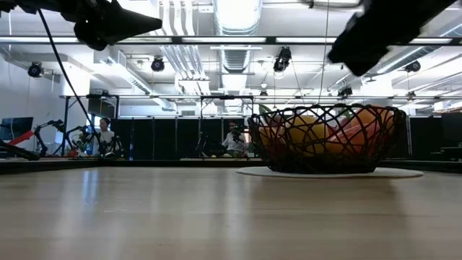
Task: Build produce basket
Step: Return to Home Position
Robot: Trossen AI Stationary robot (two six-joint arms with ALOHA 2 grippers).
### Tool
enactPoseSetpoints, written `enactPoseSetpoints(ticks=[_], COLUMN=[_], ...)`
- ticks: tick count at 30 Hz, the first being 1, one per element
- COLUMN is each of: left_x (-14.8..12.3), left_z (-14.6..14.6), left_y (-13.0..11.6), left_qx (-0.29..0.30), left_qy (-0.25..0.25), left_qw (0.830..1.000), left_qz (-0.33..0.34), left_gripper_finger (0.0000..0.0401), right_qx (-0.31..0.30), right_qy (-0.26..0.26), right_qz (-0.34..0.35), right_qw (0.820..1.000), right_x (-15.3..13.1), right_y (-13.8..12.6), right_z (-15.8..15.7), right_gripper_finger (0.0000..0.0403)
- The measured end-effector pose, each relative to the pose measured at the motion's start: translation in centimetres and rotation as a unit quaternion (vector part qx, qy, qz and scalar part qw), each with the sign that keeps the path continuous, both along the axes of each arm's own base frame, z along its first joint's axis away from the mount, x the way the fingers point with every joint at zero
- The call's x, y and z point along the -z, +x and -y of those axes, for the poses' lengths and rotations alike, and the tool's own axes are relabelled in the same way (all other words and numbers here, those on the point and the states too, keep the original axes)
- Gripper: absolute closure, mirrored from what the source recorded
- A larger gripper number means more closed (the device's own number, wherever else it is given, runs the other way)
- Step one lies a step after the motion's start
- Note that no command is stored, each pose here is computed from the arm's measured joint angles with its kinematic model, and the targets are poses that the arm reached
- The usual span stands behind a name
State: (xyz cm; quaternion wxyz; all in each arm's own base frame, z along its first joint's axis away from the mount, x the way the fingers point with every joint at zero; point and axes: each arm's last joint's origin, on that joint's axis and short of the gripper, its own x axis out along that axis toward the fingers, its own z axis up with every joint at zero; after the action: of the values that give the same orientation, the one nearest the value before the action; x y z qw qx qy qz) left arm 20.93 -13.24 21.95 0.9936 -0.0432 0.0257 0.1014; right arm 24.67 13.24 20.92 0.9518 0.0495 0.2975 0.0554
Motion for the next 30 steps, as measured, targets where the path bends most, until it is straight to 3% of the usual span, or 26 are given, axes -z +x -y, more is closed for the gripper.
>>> enactPoseSetpoints(ticks=[4, 8, 13, 17, 25, 30], left_x=[0.3, 1.2, 1.9, 1.8, 1.0, 0.9], left_z=[-0.2, -0.1, 0.1, 0.0, -3.3, -7.6], left_y=[-0.1, 0.0, 0.2, 0.3, 0.8, -0.4], left_qx=[-0.001, -0.002, -0.004, 0.010, 0.041, 0.017], left_qy=[0.004, 0.004, -0.013, -0.027, -0.046, -0.051], left_qw=[1.000, 1.000, 1.000, 0.999, 0.998, 0.998], left_qz=[-0.004, -0.020, -0.028, -0.027, -0.027, -0.041], left_gripper_finger=[0.0044, 0.0044, 0.0044, 0.0044, 0.0063, 0.0110], right_qx=[0.031, 0.034, 0.040, 0.017, -0.016, -0.039], right_qy=[0.023, 0.065, 0.110, 0.160, 0.185, 0.187], right_qz=[0.029, 0.091, 0.158, 0.231, 0.299, 0.278], right_qw=[0.999, 0.993, 0.981, 0.960, 0.936, 0.942], right_x=[-1.1, -2.1, -1.0, -0.1, 2.1, 3.6], right_y=[-2.1, -6.1, -10.7, -13.8, -15.7, -15.3], right_z=[5.3, 8.4, 10.1, 10.7, 11.0, 10.7], right_gripper_finger=[0.0394, 0.0394, 0.0394, 0.0394, 0.0394, 0.0394])
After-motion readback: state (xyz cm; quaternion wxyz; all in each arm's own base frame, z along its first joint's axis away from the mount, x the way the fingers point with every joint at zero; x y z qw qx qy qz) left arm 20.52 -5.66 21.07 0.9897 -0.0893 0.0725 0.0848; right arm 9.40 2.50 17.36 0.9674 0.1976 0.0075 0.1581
